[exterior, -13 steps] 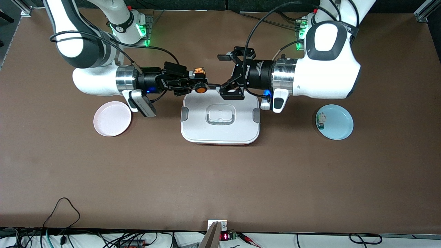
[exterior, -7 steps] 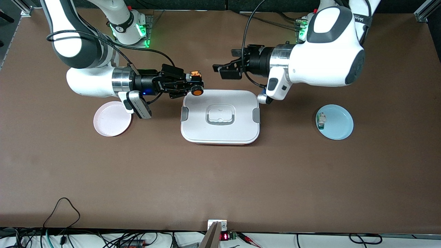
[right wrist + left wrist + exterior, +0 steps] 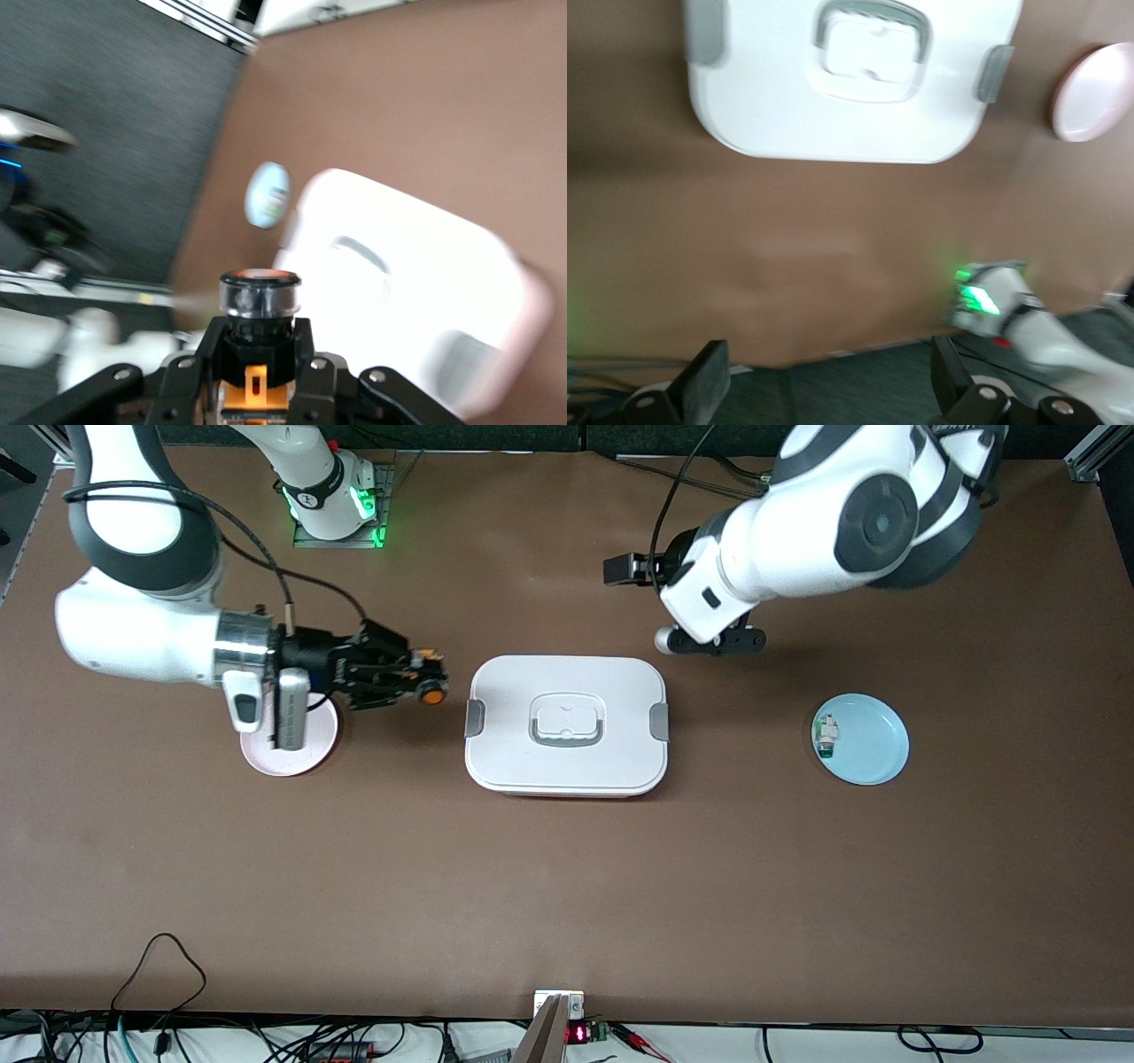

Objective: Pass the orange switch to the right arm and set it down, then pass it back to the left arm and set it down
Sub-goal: 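Carry the switch to the white plate while the left gripper withdraws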

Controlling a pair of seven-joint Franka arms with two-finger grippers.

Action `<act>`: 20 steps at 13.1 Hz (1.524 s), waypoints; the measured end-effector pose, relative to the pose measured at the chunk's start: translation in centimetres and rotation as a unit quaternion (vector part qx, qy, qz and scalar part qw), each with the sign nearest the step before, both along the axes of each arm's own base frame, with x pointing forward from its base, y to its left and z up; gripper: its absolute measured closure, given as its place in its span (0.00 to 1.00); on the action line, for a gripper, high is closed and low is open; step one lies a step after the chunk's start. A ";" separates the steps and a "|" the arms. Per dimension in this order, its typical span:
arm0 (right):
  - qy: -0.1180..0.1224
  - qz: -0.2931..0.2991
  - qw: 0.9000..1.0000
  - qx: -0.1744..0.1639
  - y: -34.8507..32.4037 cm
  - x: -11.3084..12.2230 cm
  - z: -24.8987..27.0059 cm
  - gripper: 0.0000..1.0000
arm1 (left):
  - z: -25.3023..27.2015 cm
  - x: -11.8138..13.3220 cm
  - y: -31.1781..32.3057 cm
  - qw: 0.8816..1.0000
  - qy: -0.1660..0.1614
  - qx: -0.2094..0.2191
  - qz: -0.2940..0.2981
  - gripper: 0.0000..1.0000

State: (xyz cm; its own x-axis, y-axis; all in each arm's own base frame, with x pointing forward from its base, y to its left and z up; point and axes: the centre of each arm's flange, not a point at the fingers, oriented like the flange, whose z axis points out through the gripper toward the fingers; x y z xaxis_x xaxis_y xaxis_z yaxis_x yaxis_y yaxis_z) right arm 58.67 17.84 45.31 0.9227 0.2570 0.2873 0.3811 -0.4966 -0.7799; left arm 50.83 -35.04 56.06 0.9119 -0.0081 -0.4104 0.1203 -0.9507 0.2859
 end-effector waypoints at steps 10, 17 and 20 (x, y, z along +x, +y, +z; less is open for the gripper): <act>-0.105 0.255 0.885 -0.375 -11.6 0.9 -5.7 0.66 | 3.6 0.0 5.2 0.990 -0.089 0.107 -0.008 0.00; -0.192 0.455 0.788 -0.367 -14.8 0.7 -10.8 0.66 | 5.2 2.8 16.7 0.985 -0.101 0.125 0.054 0.00; -0.207 0.481 0.766 -0.372 -15.2 -0.7 -14.7 0.66 | 4.5 3.5 21.0 0.981 -0.107 0.156 0.051 0.00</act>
State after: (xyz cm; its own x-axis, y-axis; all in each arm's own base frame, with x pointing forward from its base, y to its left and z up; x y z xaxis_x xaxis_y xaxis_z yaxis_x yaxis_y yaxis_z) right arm 57.99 2.63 30.58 0.0719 0.9960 -0.0525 0.9883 -0.0782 -0.1310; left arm 54.33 -14.05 60.59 0.9672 0.1822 -0.1769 0.1872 -0.9822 0.0119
